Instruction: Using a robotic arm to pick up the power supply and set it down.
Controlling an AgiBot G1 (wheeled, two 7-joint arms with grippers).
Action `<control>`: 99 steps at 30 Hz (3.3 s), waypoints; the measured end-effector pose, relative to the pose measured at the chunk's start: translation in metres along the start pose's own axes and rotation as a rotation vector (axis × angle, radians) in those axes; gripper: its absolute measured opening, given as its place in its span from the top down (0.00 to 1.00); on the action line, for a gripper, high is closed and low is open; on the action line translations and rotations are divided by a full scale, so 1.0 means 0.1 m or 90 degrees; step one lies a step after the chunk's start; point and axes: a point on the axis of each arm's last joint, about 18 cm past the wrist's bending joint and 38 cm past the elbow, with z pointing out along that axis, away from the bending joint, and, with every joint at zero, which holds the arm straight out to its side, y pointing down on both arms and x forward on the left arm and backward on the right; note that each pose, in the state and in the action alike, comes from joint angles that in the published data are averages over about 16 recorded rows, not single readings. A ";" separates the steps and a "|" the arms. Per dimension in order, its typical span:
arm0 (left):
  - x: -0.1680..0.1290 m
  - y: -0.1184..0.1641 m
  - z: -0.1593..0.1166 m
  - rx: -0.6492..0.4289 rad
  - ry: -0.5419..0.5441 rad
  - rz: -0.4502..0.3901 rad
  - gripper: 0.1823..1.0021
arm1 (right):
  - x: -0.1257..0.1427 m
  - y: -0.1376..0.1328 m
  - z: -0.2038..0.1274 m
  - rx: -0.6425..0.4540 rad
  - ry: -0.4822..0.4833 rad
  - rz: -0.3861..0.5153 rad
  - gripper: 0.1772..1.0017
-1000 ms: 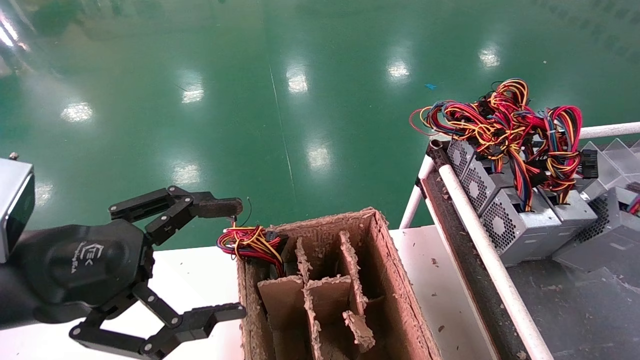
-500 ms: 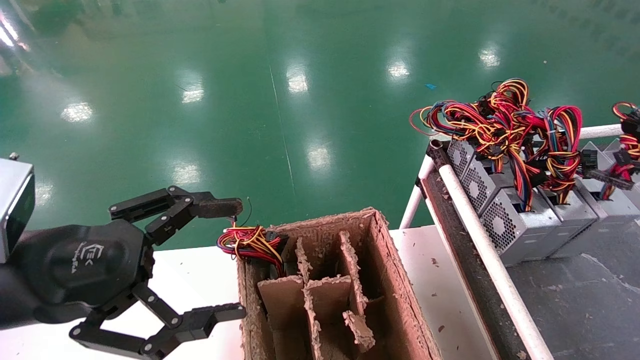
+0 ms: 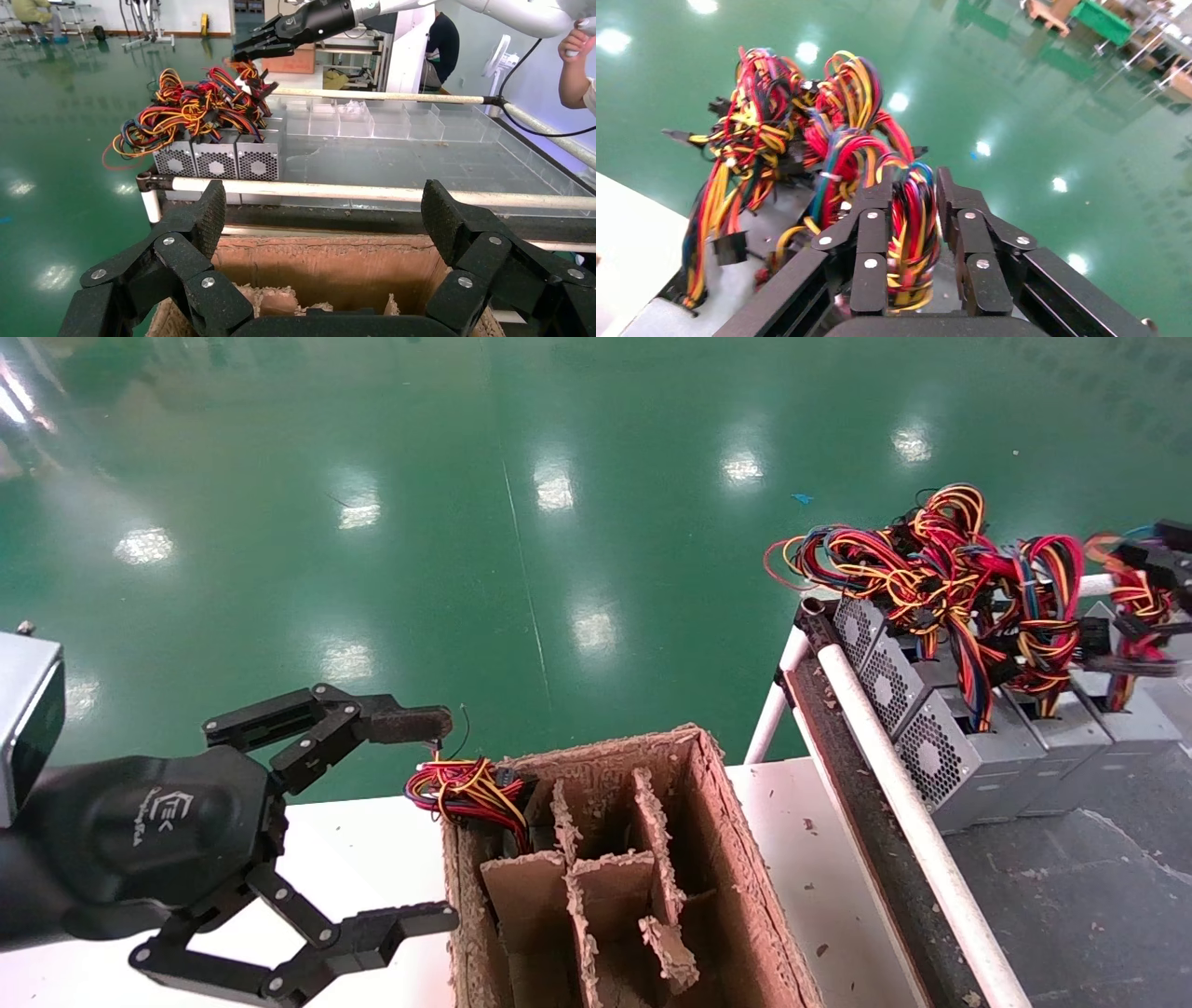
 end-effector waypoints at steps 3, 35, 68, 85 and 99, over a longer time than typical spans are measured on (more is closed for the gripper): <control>0.00 0.00 0.00 0.000 0.000 0.000 0.00 | 0.01 -0.03 0.00 0.007 -0.007 0.012 0.83; 0.00 0.00 0.00 0.000 0.000 0.000 0.00 | -0.78 -0.33 0.16 0.116 -0.242 0.078 0.12; 0.00 0.00 0.00 0.000 0.000 0.000 0.00 | -1.93 -0.59 -0.04 0.239 -0.575 0.084 0.00; 0.00 0.00 0.00 0.000 -0.001 0.000 0.00 | -2.15 -0.65 -0.16 0.277 -0.654 0.082 0.00; 0.00 0.00 0.00 0.000 -0.001 0.000 0.00 | -2.13 -0.64 -0.14 0.272 -0.644 0.082 0.00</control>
